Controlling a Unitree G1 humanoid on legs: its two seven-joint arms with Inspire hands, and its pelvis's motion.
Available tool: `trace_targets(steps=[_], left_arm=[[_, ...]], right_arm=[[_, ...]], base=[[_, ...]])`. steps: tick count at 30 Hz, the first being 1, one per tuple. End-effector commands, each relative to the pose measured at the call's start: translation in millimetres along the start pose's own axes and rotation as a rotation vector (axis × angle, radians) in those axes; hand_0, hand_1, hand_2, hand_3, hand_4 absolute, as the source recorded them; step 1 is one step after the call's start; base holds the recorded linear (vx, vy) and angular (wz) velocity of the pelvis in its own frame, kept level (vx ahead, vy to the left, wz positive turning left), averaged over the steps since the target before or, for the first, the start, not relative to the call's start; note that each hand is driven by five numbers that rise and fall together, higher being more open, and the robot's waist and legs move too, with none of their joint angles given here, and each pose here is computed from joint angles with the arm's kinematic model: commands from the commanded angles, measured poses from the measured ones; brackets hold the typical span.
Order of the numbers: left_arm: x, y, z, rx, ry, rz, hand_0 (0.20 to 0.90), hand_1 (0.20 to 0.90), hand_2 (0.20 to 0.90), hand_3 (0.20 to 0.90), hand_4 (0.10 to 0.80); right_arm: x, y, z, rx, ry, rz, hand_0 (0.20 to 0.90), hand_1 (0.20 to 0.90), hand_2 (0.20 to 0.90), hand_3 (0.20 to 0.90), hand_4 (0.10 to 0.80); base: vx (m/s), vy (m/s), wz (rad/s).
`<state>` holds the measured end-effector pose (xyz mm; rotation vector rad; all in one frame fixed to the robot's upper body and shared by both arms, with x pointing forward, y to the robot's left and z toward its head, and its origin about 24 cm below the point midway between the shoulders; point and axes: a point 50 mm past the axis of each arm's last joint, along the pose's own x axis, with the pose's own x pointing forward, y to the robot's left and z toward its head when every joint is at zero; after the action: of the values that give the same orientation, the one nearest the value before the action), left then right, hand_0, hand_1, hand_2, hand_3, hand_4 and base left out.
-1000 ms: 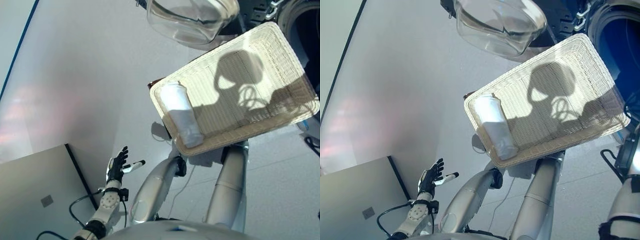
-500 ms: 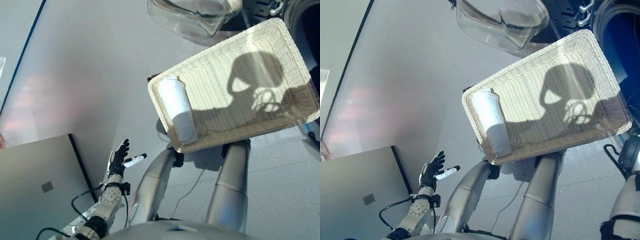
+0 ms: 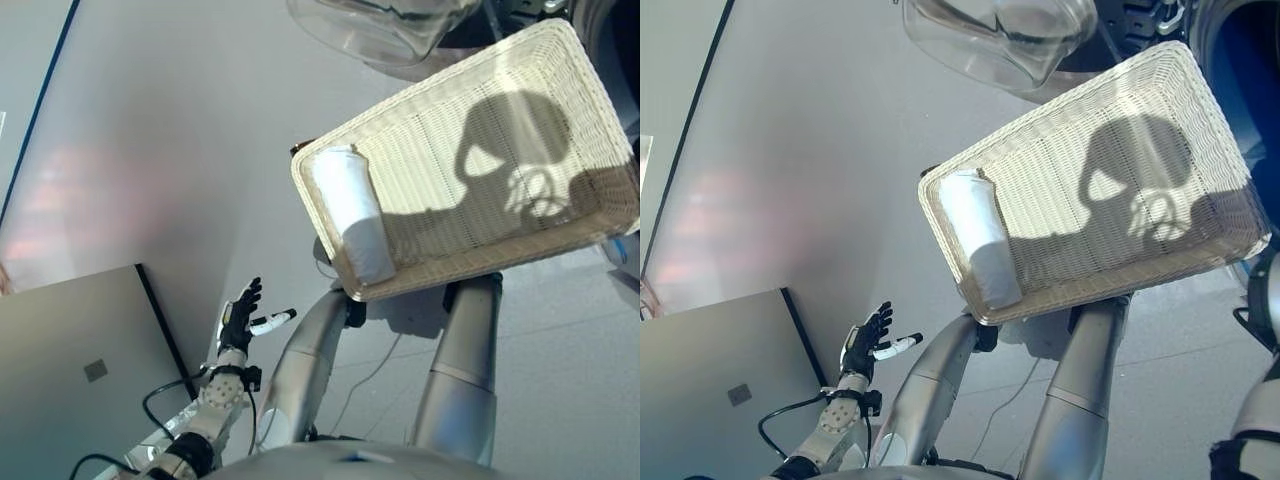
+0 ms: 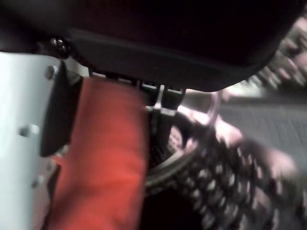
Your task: Pick up the clothes and place them into the washing machine
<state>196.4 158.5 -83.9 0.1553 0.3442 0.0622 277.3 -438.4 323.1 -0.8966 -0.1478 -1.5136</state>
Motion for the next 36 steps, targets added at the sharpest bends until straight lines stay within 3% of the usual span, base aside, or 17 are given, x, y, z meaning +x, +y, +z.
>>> trace_targets(steps=[1, 4, 7, 9, 11, 16, 23, 27, 29, 30, 36], left_arm=[[-19.9, 54.0, -29.7, 0.058, 0.103, 0.187, 0.9, 0.9, 0.9, 0.9, 0.8], [-20.4, 51.5, -30.4, 0.041, 0.11, 0.187, 0.9, 0.9, 0.9, 0.9, 0.8], [-19.8, 45.9, -36.5, -0.017, 0.158, 0.21, 0.9, 0.9, 0.9, 0.9, 0.8], [-20.3, 42.9, -39.4, -0.033, 0.181, 0.205, 0.9, 0.9, 0.9, 0.9, 0.8], [-19.0, 48.4, -39.1, -0.037, 0.183, 0.217, 0.9, 0.9, 0.9, 0.9, 0.8], [-19.5, 52.5, -41.6, -0.055, 0.195, 0.224, 0.9, 0.9, 0.9, 0.9, 0.8], [-17.2, 51.0, -41.8, -0.069, 0.201, 0.215, 0.9, 0.9, 0.9, 0.9, 0.8], [-13.5, 48.8, -41.6, -0.073, 0.213, 0.208, 0.9, 0.9, 0.9, 0.9, 0.8], [-12.8, 49.0, -41.1, -0.074, 0.211, 0.206, 0.9, 0.9, 0.9, 0.9, 0.8], [-10.2, 47.8, -38.1, -0.078, 0.199, 0.205, 0.9, 0.9, 0.9, 0.9, 0.8], [-5.6, 54.8, -35.7, -0.038, 0.197, 0.218, 0.9, 0.9, 0.9, 0.9, 0.8]], right_arm=[[54.6, -88.8, -4.1, -0.048, -0.098, -0.271, 0.9, 0.9, 0.9, 0.9, 0.8], [53.6, -83.6, -3.9, 0.179, -0.013, -0.226, 0.9, 0.9, 0.9, 0.9, 0.8], [48.7, -76.1, 3.0, 1.076, 0.192, -0.217, 0.9, 0.9, 0.9, 0.9, 0.8], [38.4, -63.5, -5.7, 1.383, 0.305, -0.277, 0.9, 0.9, 0.9, 0.9, 0.8], [26.9, -47.1, -11.4, 1.489, 0.347, -0.264, 0.9, 0.9, 0.9, 0.9, 0.8], [21.6, -41.4, -23.5, 1.517, 0.385, -0.286, 0.9, 0.9, 0.9, 0.9, 0.8], [10.5, -20.5, -13.1, 1.507, 0.409, -0.179, 0.9, 0.9, 0.9, 0.9, 0.8], [-49.9, 48.5, -15.8, 1.442, 0.568, 0.057, 0.9, 0.9, 0.9, 0.9, 0.8], [-60.2, 57.4, -15.2, 1.442, 0.604, 0.079, 0.9, 0.9, 0.9, 0.9, 0.8], [-100.7, 86.1, -8.7, 1.45, 0.681, 0.186, 0.9, 0.9, 0.9, 0.9, 0.8], [-195.3, 128.6, -18.9, 1.402, 0.854, 0.404, 0.9, 0.9, 0.9, 0.9, 0.8]], base=[[0.0, 0.0, 0.0], [0.0, 0.0, 0.0], [0.043, 0.034, -0.02], [0.037, 0.055, 0.04], [0.023, 0.046, 0.03], [0.006, 0.02, -0.02], [0.003, 0.021, -0.02], [-0.033, 0.006, -0.15], [-0.007, -0.004, -0.27], [-0.105, -0.009, -0.08], [-0.005, -0.04, 0.0]])
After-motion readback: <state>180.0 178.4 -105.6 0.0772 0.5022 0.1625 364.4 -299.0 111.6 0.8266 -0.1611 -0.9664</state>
